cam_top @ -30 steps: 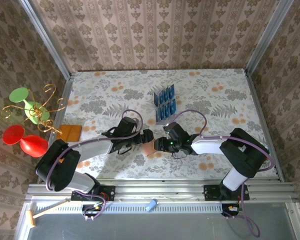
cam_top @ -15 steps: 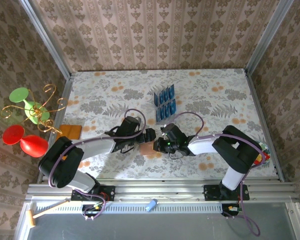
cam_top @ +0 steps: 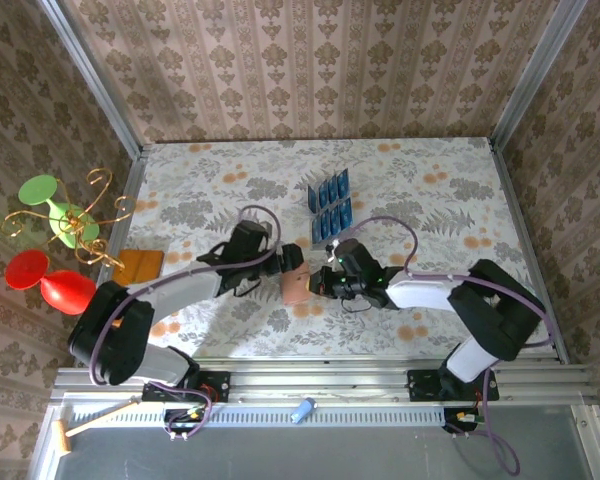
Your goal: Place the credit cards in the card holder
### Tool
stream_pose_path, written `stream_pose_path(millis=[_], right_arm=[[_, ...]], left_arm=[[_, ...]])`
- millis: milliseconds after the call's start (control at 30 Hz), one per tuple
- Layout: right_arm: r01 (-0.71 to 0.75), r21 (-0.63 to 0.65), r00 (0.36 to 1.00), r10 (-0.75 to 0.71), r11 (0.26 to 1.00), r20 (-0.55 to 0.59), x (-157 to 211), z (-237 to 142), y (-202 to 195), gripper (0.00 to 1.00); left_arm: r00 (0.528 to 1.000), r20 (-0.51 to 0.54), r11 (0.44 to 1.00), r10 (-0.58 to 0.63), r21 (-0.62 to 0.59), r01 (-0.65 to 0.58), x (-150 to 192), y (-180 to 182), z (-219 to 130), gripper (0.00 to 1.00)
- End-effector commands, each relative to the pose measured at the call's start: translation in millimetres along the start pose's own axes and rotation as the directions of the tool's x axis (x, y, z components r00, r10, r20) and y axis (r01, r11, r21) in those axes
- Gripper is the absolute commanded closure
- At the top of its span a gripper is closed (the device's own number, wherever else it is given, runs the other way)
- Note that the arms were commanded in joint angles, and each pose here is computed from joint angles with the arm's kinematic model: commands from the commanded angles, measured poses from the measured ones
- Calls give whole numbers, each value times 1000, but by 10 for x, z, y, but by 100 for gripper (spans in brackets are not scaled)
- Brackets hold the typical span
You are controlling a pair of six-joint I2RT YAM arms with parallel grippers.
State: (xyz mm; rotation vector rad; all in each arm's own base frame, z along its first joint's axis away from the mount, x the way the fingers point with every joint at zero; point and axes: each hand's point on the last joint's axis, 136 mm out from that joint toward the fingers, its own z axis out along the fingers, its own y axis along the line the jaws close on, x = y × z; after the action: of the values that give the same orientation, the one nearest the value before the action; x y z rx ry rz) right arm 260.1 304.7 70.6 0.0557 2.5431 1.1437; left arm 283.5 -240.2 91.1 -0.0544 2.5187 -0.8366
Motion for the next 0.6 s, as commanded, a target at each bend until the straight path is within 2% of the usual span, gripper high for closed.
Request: stream_pose_path(millis=[0,300,567], right_arm=[[41,-27,999,-40,999,31,-154,-211,200,100],[35,-156,987,-10,987,157,-552,-713,587,100],[23,-278,982,31,960,187,-818,-829,953,100]], left_arm=[[999,33,998,12,58,-14,-258,-81,-244,0],[993,90,949,-81,310,50,-729,-321,-606,0],[987,82,888,-140,452,88,-912,-582,-581,8]])
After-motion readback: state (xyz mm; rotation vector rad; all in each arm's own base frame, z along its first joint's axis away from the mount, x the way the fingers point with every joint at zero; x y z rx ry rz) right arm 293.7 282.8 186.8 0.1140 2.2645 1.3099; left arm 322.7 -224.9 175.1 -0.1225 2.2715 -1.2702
